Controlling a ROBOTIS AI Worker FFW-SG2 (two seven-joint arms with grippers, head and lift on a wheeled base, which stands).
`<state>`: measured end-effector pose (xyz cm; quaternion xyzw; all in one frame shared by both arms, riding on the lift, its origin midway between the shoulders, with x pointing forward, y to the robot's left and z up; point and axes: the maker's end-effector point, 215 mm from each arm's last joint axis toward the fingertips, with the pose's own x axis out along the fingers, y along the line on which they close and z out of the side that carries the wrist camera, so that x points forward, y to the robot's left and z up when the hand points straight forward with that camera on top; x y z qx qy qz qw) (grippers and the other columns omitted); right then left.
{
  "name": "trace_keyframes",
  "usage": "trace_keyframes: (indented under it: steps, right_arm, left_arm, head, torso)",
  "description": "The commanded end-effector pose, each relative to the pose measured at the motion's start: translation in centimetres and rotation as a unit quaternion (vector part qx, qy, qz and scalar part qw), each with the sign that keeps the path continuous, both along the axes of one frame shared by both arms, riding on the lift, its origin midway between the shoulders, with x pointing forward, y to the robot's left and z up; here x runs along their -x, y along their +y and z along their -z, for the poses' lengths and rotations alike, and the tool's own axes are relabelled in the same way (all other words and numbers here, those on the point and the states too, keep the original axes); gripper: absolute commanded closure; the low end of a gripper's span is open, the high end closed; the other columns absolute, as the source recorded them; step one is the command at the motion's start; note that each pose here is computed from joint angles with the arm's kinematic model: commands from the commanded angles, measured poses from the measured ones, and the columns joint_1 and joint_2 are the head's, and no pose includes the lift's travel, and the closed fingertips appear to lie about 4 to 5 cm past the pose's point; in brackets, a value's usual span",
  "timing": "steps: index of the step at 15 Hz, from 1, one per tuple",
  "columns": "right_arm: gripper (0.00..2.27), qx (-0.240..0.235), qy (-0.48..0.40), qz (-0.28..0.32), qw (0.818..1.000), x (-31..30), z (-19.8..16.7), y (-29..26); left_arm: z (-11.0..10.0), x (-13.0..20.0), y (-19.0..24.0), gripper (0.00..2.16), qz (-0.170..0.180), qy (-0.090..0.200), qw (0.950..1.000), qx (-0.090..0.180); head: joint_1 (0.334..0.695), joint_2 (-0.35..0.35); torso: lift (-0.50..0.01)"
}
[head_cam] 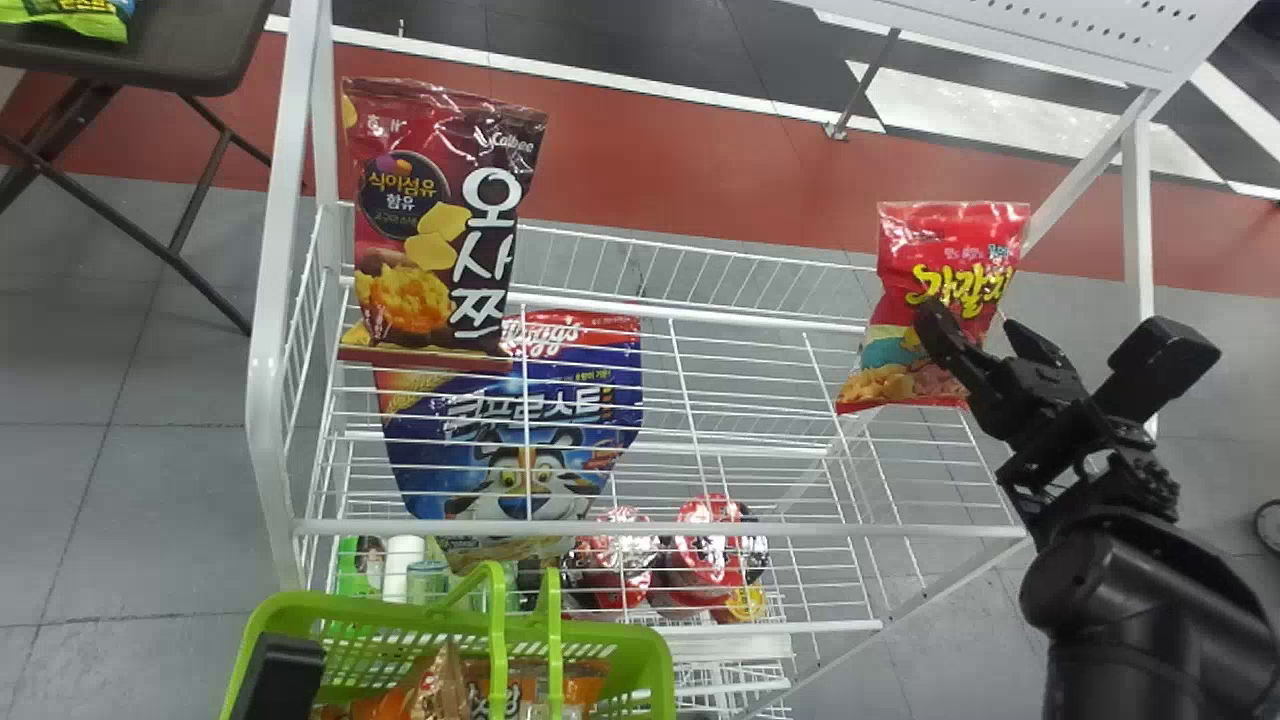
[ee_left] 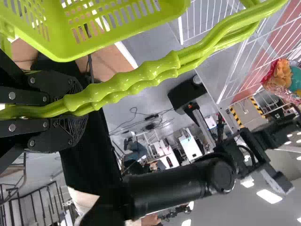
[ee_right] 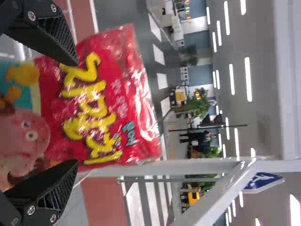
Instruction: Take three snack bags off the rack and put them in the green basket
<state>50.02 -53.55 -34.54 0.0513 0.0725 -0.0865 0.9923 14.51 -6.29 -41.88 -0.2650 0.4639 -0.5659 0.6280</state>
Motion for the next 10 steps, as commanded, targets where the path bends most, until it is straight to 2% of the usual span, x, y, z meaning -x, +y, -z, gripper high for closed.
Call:
trace_keyframes:
  steps: [1, 2, 3, 4, 10]
  right_arm:
    - [0.15, 0.006, 0.011, -0.014, 1.0, -0.5, 0.7, -0.5]
    - [0.6, 0.002, 0.008, -0.029, 1.0, -0.9, 0.5, 0.1]
    - [1.69, -0.002, 0.01, -0.038, 0.999, -1.0, 0.7, 0.6]
    - [2.15, -0.008, 0.015, -0.047, 0.999, -1.0, 1.0, 1.1]
    - [2.21, -0.011, 0.009, -0.071, 0.997, -0.8, 0.5, 2.3]
  left_arm:
    - [0.0, -0.1, -0.1, 1.24, 0.001, -0.001, 1.0, 0.0]
    - [0.0, -0.1, -0.1, 1.24, 0.002, 0.0, 1.0, -0.002]
    - [0.1, -0.1, -0.1, 1.24, 0.001, -0.001, 1.0, -0.003]
    - [0.1, -0.1, -0.1, 1.24, 0.002, 0.001, 1.0, -0.004]
    - [0.3, -0.1, 0.0, 1.24, 0.001, 0.003, 1.0, -0.006]
  head:
    - [0.695, -0.35]
    - [0.695, -0.35]
    - [0.695, -0.35]
    - [0.695, -0.35]
    - [0.695, -0.35]
  torso:
    - [-0.026]
    - [-0.026]
    - [-0.026]
    - [-0.026]
    - [-0.026]
